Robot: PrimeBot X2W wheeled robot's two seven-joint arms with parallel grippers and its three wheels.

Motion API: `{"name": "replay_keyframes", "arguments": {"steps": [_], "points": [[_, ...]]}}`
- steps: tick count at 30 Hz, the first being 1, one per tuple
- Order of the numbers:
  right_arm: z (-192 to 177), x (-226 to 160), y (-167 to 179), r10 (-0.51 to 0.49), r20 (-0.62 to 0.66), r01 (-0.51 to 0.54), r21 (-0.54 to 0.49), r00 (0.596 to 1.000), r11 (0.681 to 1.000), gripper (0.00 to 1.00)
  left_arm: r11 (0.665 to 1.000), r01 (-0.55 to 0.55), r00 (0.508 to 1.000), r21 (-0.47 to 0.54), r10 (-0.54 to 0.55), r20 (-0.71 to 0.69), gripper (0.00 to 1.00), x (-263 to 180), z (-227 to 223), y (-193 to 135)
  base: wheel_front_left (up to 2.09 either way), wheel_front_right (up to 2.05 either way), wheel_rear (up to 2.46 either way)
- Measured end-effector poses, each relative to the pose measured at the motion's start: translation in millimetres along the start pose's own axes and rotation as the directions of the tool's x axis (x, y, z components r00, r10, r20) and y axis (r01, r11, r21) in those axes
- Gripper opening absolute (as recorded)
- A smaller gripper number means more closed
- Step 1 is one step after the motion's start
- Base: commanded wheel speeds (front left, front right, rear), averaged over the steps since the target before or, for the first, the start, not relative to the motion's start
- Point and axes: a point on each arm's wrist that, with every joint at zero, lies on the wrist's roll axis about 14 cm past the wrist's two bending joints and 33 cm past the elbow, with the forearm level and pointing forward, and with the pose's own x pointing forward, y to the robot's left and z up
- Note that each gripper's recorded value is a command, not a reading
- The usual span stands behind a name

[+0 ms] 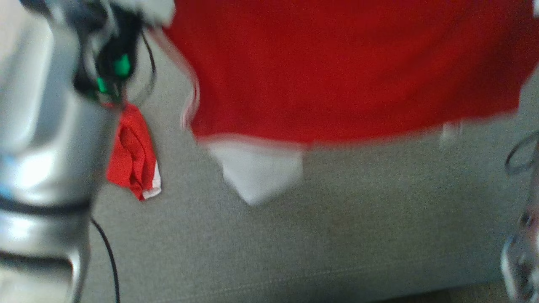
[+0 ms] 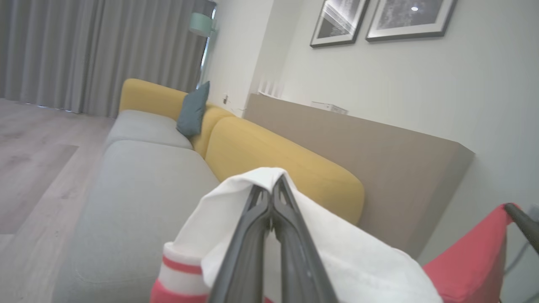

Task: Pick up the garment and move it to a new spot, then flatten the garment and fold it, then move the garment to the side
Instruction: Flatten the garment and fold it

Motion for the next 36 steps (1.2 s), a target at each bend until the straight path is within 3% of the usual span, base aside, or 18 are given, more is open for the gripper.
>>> {"name": "replay_keyframes", "arguments": {"steps": [4,10,13,18,20,23,27,31,36], "points": [[4.3,59.9,2.7,0.009,0.067,-0.007,-0.033,0.998,0.999,0.00,0.999,-0.023,0.997,0.044,0.020,0.070,0.00,51.1,15.2,24.6,0.00,0.00,0.00],[11.5,119.1,18.2,0.043,0.205,-0.032,-0.057,0.978,0.998,0.00,0.999,-0.046,0.968,-0.008,0.047,0.245,0.00,99.5,48.0,54.2,0.00,0.00,0.00],[-12.4,131.3,28.8,0.065,0.189,-0.057,-0.047,0.980,0.997,0.00,0.998,-0.060,0.963,-0.017,0.062,0.262,0.00,106.8,40.3,68.9,0.00,0.00,0.00],[-74.1,136.5,34.7,0.068,0.083,-0.069,0.008,0.994,0.998,0.00,0.997,-0.079,0.981,-0.019,0.081,0.178,0.00,109.2,-9.0,89.8,0.00,0.00,0.00],[-103.7,134.4,36.3,0.078,0.020,-0.078,-0.004,0.997,0.997,0.00,0.996,-0.084,0.988,-0.017,0.086,0.127,0.00,106.9,-34.8,96.4,0.00,0.00,0.00],[-166.8,118.9,35.0,0.106,-0.141,-0.121,-0.102,0.984,0.987,0.00,0.993,-0.114,0.993,-0.043,0.116,0.037,0.00,94.7,-79.2,113.0,0.00,0.00,0.00],[-243.8,76.6,33.3,0.097,-0.340,-0.131,-0.080,0.935,0.988,0.00,0.980,-0.191,0.977,-0.062,0.183,-0.113,0.00,55.6,-144.0,141.3,0.00,0.00,0.00],[-269.9,45.2,31.6,0.100,-0.433,-0.145,-0.072,0.896,0.987,0.00,0.972,-0.229,0.948,-0.047,0.212,-0.237,0.00,11.1,-187.3,150.3,0.00,0.00,0.00],[-285.1,8.5,24.2,0.094,-0.547,-0.155,-0.065,0.832,0.986,0.00,0.962,-0.265,0.920,-0.068,0.231,-0.317,0.00,-31.1,-206.1,148.4,0.00,0.00,0.00]]}}
